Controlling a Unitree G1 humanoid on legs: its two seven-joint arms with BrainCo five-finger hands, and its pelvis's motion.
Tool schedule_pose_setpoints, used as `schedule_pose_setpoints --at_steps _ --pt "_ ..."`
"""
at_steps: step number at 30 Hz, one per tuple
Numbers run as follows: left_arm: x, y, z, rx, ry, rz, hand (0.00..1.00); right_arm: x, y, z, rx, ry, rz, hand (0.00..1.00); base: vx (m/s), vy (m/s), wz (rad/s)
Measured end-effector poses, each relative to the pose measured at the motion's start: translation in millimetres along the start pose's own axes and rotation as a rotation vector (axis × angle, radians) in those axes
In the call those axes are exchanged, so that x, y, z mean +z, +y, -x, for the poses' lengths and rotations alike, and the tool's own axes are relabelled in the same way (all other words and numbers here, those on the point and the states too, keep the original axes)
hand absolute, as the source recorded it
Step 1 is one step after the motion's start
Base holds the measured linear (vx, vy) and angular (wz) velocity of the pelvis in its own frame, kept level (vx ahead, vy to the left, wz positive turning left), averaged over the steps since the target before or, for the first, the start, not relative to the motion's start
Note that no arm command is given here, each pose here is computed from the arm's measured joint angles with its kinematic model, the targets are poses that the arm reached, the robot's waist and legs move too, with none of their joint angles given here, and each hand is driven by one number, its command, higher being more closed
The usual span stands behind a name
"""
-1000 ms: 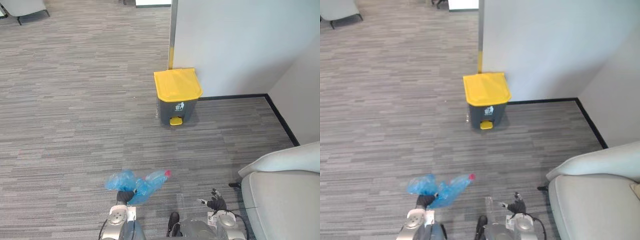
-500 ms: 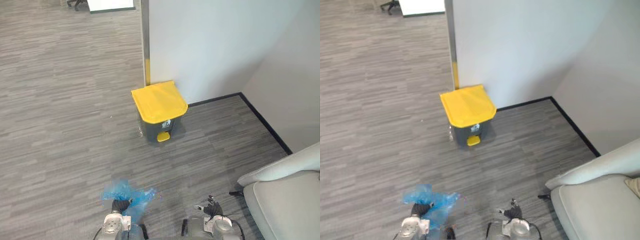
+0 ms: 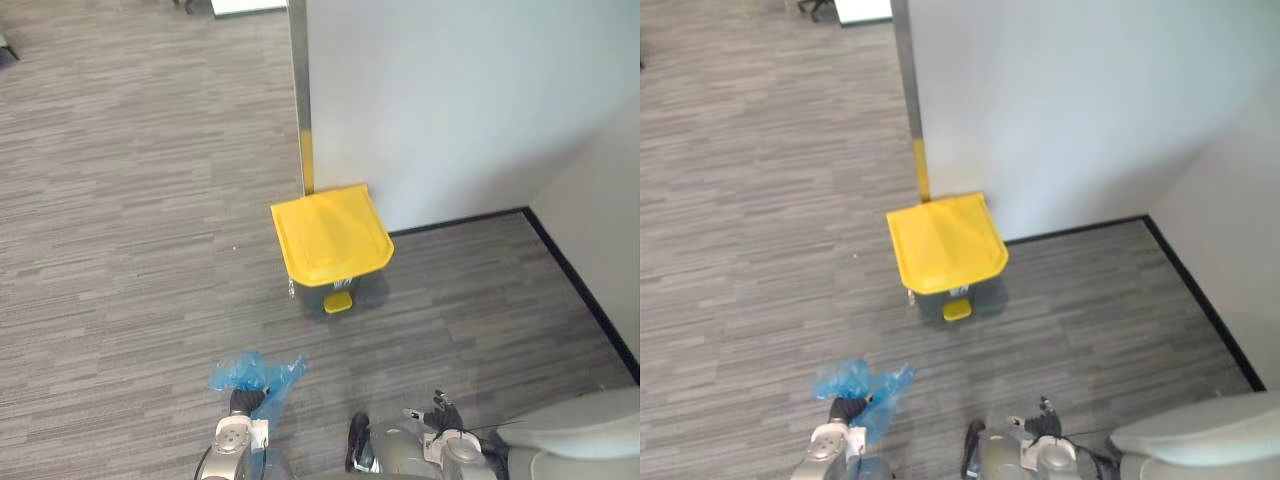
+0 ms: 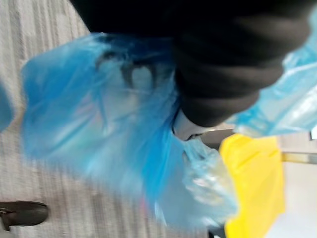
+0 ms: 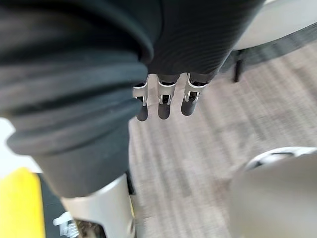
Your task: Gather rubbish on tea table into small bin, then transfer packed bag to large trash can.
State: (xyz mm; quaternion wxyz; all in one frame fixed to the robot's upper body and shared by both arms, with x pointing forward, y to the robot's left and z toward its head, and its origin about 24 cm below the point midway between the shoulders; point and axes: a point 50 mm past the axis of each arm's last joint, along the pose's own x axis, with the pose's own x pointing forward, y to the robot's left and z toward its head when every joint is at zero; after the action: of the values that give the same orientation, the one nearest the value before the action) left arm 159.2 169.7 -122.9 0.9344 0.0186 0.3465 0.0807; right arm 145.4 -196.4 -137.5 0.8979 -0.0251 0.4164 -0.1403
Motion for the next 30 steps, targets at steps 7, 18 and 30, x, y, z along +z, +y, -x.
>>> schedule_pose_setpoints --at_steps 7,18,30 --pt "-5 6 1 0.001 0.019 -0.03 1.0 -12 -3 1 -0.015 0.051 -0.02 0.0 0.18 0.154 0.03" --pt "-14 30 3 0.042 0.056 -0.098 1.0 -4 3 -1 0.004 0.034 0.001 0.0 0.21 0.124 0.12" --pt "-11 11 -1 -0.01 0.058 -0.068 1.0 -16 -17 0 -0.041 0.079 0.012 0.0 0.27 -0.087 0.24"
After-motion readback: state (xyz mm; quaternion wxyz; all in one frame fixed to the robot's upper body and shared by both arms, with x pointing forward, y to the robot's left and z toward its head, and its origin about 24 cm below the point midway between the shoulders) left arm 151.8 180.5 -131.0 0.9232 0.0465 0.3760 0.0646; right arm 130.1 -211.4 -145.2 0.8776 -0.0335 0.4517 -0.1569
